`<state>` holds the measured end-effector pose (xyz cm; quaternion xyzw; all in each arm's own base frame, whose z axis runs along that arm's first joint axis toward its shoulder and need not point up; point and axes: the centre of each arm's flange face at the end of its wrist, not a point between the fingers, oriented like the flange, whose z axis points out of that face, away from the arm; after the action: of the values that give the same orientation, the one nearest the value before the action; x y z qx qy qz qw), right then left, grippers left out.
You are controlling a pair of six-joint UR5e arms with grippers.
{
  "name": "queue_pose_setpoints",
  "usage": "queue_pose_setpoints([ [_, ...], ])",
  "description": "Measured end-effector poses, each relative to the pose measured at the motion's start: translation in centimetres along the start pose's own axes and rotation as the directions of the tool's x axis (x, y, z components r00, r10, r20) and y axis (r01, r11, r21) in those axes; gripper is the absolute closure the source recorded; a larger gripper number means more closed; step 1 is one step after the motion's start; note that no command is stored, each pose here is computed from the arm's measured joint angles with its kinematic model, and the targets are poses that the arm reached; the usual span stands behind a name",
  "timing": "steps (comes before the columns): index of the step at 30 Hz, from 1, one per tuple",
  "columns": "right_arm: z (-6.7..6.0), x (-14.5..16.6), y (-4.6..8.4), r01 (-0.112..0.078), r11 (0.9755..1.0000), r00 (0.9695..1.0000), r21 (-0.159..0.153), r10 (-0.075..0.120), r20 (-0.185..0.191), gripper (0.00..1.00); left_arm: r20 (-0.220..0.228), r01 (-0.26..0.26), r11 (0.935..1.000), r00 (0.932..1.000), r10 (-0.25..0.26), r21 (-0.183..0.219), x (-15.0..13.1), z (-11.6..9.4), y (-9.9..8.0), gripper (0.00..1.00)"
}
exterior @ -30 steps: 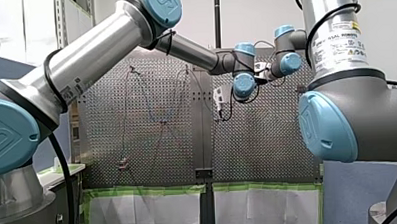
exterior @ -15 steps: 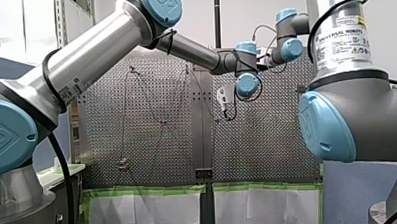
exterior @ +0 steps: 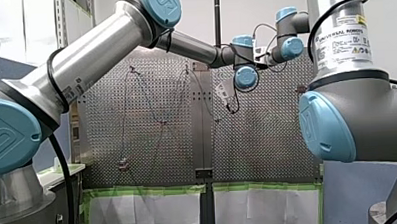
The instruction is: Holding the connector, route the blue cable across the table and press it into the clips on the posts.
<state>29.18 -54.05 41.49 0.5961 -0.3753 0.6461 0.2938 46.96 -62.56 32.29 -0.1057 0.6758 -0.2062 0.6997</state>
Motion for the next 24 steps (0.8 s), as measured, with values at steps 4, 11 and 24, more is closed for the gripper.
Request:
queue_pose_setpoints([
  [4, 0.0, 0.0, -0.2, 0.003, 1.0, 1.0, 0.005, -0.003, 0.0, 1.0, -0.015, -0.004, 0.9995, 0.9999, 0.004, -0.03, 0.2, -0.7, 0.3, 0.99],
  [11, -0.2, 0.5, -1.1, 0.008, 0.9992, 1.0, 0.04, -0.008, -0.005, 1.0, -0.018, -0.021, 0.997, 0.9997, 0.02, -0.075, -0.5, -0.9, 0.9, 0.99],
  [24, -0.8, 1.7, -1.7, 0.011, 0.9987, 0.9997, 0.049, -0.01, -0.024, 1.0, 0.014, -0.011, 0.9958, 0.9998, 0.012, -0.091, -2.3, 0.6, 1.8, 0.99],
])
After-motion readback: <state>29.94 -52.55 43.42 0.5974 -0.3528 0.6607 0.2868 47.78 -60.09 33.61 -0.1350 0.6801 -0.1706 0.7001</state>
